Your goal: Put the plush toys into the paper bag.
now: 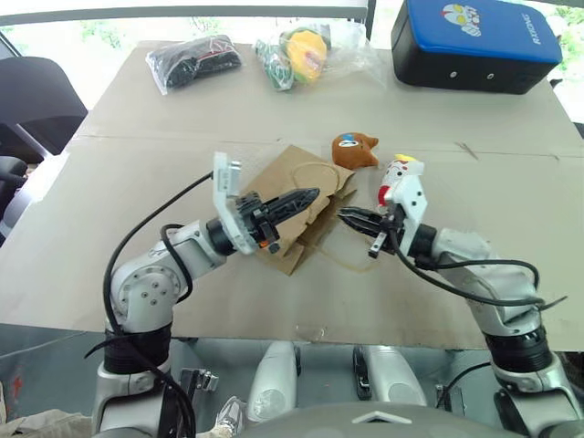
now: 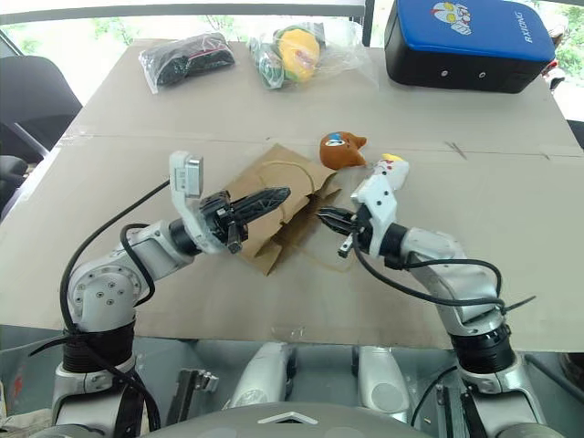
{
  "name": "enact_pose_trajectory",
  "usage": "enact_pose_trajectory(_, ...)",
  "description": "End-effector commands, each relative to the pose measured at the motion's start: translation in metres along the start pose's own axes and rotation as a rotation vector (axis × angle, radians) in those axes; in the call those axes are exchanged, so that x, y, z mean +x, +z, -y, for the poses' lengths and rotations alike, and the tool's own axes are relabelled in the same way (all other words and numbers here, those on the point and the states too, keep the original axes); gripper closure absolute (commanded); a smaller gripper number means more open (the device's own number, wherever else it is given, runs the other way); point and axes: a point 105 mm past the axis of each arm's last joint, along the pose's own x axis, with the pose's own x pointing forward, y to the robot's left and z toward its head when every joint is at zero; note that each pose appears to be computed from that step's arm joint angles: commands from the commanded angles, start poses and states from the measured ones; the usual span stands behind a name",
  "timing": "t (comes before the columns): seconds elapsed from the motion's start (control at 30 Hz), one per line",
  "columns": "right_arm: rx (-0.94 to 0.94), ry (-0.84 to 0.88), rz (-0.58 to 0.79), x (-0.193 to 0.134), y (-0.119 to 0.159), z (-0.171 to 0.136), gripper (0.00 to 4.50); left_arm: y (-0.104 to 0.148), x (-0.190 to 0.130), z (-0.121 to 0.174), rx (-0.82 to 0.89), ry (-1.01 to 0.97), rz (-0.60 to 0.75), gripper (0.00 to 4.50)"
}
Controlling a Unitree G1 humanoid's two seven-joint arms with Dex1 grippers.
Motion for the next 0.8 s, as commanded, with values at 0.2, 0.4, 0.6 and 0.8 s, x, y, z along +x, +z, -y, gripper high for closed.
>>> enact_pose_trajectory(0.2,-0.018,0.059,0.015,0.056,-0.014,-0.001,4.48,0.019,0.005,0.022,-0.022,-0.107,0.083,4.5)
enact_pose_trajectory(0.4,0.028,0.122,0.048,0.095,-0.022,-0.011,4.48,0.017,0.002,0.022,-0.046,-0.103,0.117,4.5)
enact_pose_trajectory(0.6,0.043,0.127,-0.052,0.109,-0.063,-0.016,4.48,0.047,-0.002,0.018,0.032,-0.058,0.213,4.5)
enact_pose_trajectory(0.8,-0.029,0.125,-0.121,0.103,-0.08,-0.015,4.48,0.096,-0.024,0.011,0.213,0.056,0.258,4.5)
